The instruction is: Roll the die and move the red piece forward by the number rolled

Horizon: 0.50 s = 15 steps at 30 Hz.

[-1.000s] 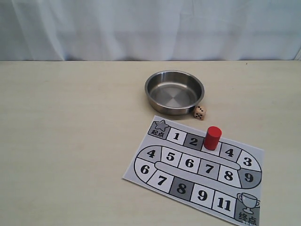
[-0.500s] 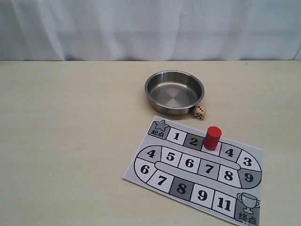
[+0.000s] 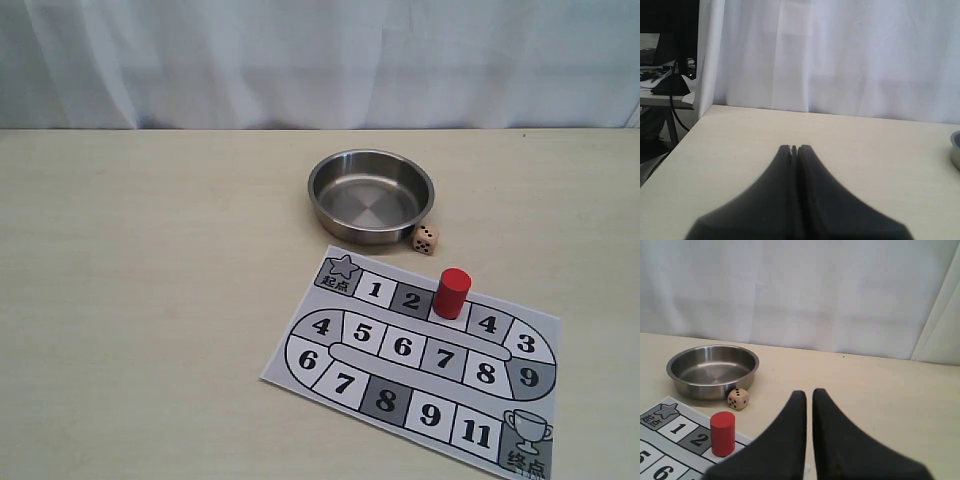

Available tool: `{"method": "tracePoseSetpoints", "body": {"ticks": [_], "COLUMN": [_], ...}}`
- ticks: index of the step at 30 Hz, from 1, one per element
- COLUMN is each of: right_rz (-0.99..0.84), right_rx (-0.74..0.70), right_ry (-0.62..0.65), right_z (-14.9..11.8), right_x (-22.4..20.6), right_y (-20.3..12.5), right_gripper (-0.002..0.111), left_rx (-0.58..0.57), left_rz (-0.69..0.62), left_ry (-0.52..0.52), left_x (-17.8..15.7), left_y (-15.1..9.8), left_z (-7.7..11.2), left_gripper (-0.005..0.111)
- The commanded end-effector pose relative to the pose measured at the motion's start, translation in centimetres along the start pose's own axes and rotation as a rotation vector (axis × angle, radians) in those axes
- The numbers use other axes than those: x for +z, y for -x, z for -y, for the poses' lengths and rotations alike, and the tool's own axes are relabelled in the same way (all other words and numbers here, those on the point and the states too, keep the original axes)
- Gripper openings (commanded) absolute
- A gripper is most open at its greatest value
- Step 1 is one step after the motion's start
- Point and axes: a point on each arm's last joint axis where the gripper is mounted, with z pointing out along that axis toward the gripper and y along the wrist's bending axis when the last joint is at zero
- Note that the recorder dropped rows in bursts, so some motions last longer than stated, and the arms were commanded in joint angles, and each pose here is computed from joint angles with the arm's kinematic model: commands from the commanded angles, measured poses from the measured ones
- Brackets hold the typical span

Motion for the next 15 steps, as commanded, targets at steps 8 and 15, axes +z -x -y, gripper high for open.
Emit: {"method": "tracePoseSetpoints", "body": {"ticks": [8, 15], "right_rz": [-0.024, -0.029], "right_rx": [0.018, 0.029], "right_ry": [-0.006, -0.006], "right_z": [0.03, 0.03], "right_x": [-0.02, -0.02], "right_y": [-0.29, -0.33], "right_gripper": [0.004, 0.004], "left_rx": [-0.005, -0.005], "left_rz": [0.02, 0.02], "left_ry": [-0.01, -0.01], "left_x": [-0.06, -0.06], "left_y": [0.36, 0.36], "left_z": [0.07, 0.07], "left_gripper": [0.0, 0.0]}}
